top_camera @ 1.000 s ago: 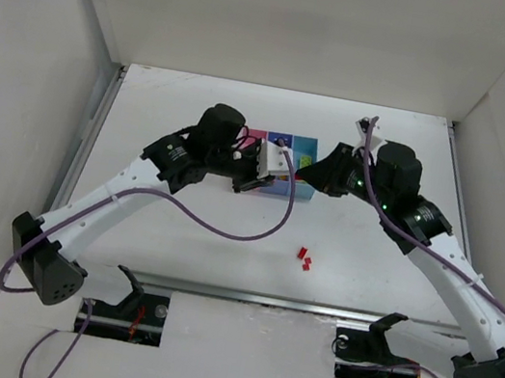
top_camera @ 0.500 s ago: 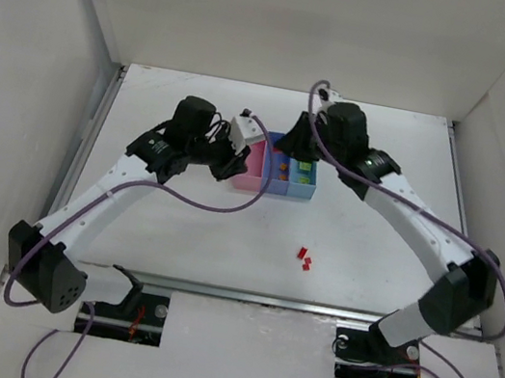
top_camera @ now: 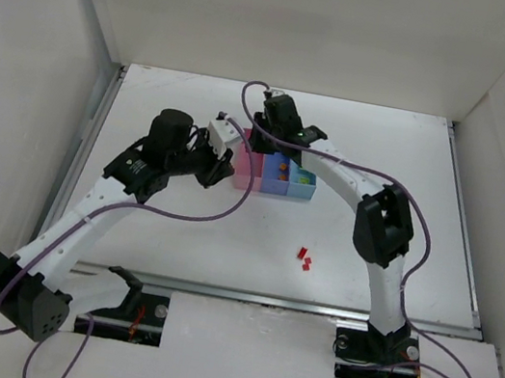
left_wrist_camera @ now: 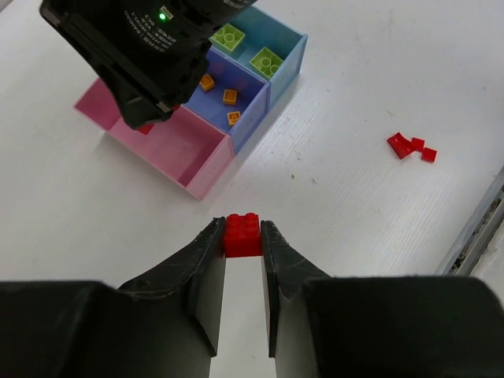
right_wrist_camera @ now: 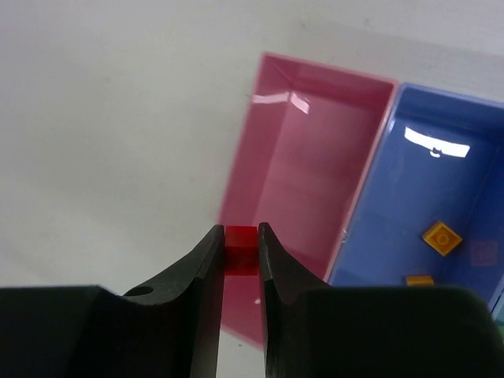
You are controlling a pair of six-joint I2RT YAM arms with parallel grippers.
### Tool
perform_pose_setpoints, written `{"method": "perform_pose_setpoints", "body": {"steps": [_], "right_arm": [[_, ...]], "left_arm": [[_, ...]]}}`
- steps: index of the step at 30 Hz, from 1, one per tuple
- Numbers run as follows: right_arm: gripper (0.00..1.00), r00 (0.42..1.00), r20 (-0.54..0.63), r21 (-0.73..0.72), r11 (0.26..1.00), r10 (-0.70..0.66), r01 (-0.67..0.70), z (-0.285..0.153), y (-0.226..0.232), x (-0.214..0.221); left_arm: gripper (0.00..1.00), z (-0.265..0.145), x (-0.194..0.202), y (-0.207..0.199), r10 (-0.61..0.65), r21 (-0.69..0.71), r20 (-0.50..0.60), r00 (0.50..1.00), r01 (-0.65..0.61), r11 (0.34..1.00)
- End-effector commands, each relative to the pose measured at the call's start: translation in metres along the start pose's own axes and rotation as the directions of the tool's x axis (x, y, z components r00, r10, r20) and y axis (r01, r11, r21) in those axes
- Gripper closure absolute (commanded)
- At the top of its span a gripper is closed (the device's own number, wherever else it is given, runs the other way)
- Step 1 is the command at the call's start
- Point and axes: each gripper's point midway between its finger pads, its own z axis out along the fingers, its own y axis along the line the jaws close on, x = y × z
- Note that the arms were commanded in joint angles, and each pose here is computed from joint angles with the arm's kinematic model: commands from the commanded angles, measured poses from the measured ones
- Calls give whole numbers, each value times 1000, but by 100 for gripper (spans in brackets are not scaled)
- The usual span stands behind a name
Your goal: Sort the legos into containers by color
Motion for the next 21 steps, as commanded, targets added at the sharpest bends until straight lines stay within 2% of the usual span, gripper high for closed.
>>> {"method": "perform_pose_setpoints", "body": {"steps": [1,5,7,9,10,14,17,21], "right_arm": [[97,998,64,52,998,-22,19,-11,-3,-25],[97,998,65,75,997,-23,18,-8,-7,-25],[92,999,41,72,997,-23,20,-3,-9,-16],[73,999,15,42,998,-48,48,0,-6,-10],[56,999,-12,27,998,-48,49,3,-5,-2],[35,997,-44,41,997,-57,59,4,-9,6],[31,998,-27,53,997,-58,59,-4,-9,-2],[31,998,12,36,997,-67,66,-20,-1,-18]], "left_arm": [[100,-3,-4,2,0,-14,30,1000,1,1000],[100,-2,-6,3,3,-16,39,999,-3,1000],[100,-2,-8,3,8,-19,48,999,-7,1000],[100,0,-7,2,4,-8,42,999,-4,1000],[100,0,-7,2,4,-8,42,999,-4,1000],[100,5,-6,5,8,-5,31,999,-8,1000],[100,6,-7,6,8,-5,30,1000,-8,1000],[100,9,-11,6,7,6,31,999,-7,1000]]}}
